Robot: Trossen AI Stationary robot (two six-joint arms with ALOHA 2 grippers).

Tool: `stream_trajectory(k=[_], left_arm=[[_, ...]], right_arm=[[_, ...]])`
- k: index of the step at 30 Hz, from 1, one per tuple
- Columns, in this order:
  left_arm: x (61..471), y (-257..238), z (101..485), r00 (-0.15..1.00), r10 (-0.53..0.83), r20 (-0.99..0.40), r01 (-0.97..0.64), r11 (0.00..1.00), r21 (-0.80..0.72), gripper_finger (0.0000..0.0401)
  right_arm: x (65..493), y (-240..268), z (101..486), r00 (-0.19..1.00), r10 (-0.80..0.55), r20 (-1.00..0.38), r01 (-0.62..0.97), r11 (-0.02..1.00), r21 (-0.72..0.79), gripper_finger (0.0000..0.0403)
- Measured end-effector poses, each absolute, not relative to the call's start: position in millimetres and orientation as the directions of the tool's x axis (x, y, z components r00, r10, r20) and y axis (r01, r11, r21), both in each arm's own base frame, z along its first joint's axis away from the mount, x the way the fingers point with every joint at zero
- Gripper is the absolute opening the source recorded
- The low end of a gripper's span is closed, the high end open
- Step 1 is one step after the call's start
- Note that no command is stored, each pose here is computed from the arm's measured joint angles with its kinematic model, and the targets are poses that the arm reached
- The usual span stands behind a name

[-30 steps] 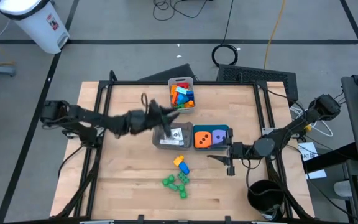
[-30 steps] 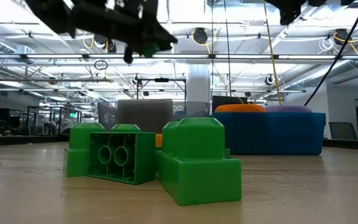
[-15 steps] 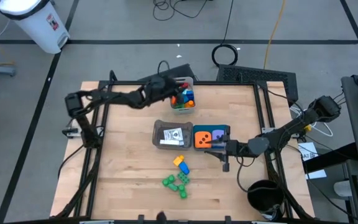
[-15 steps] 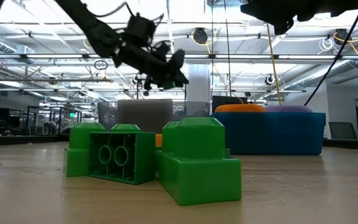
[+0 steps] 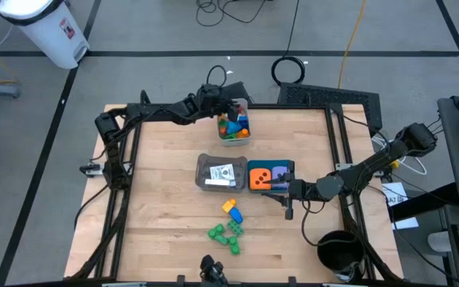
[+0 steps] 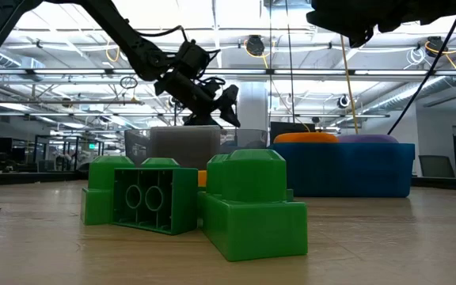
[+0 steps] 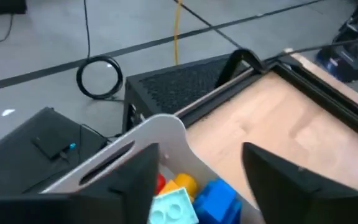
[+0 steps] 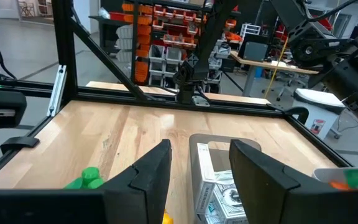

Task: Pick & Place Toys
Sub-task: Put the green game piece into the gray bin

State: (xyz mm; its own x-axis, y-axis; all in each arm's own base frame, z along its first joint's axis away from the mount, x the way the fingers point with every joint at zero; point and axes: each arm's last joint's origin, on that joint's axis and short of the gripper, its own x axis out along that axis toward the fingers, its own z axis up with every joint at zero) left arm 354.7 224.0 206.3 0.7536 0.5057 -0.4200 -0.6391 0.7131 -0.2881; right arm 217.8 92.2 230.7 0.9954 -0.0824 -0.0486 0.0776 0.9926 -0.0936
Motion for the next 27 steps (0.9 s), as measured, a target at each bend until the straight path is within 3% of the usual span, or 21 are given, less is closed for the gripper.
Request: stream_trajectory(k=[5, 11, 14, 19, 24, 27], left_arm=[[352.5, 219.2, 211.7, 0.791, 0.426, -0.439, -0.581, 0.748, -0.321, 0.0321], [337.8, 195.1, 248.8, 0.851, 0.254, -0.460, -0.452, 0.799, -0.396, 0.0371], [328.8, 166.7, 269.8, 0.854, 0.164, -0.493, -0.387, 0.835, -0.392, 0.0381], [319.3, 88.8, 287.7, 0.893, 0.117, -0.434, -0.275, 0.907, -0.320, 0.0376], [304.0, 5.6, 282.3, 0.926, 0.104, -0.363, -0.212, 0.939, -0.270, 0.0361], [295.3, -38.2, 265.2, 0.935, 0.004, -0.354, -0.118, 0.947, -0.300, 0.0354]], right_arm=[[217.8, 92.2, 230.4, 0.995, -0.082, -0.051, 0.077, 0.992, -0.095, 0.0155], [217.5, 93.2, 230.4, 0.996, -0.066, -0.052, 0.061, 0.994, -0.094, 0.0155], [217.6, 93.6, 231.7, 0.998, -0.055, -0.040, 0.051, 0.995, -0.086, 0.0155], [216.1, 97.0, 233.8, 0.999, -0.039, -0.020, 0.038, 0.999, -0.036, 0.0155], [211.6, 106.5, 238.7, 1.000, 0.005, 0.025, -0.005, 1.000, 0.005, 0.0156], [207.7, 113.5, 243.2, 0.997, 0.039, 0.067, -0.041, 0.999, 0.031, 0.0162]])
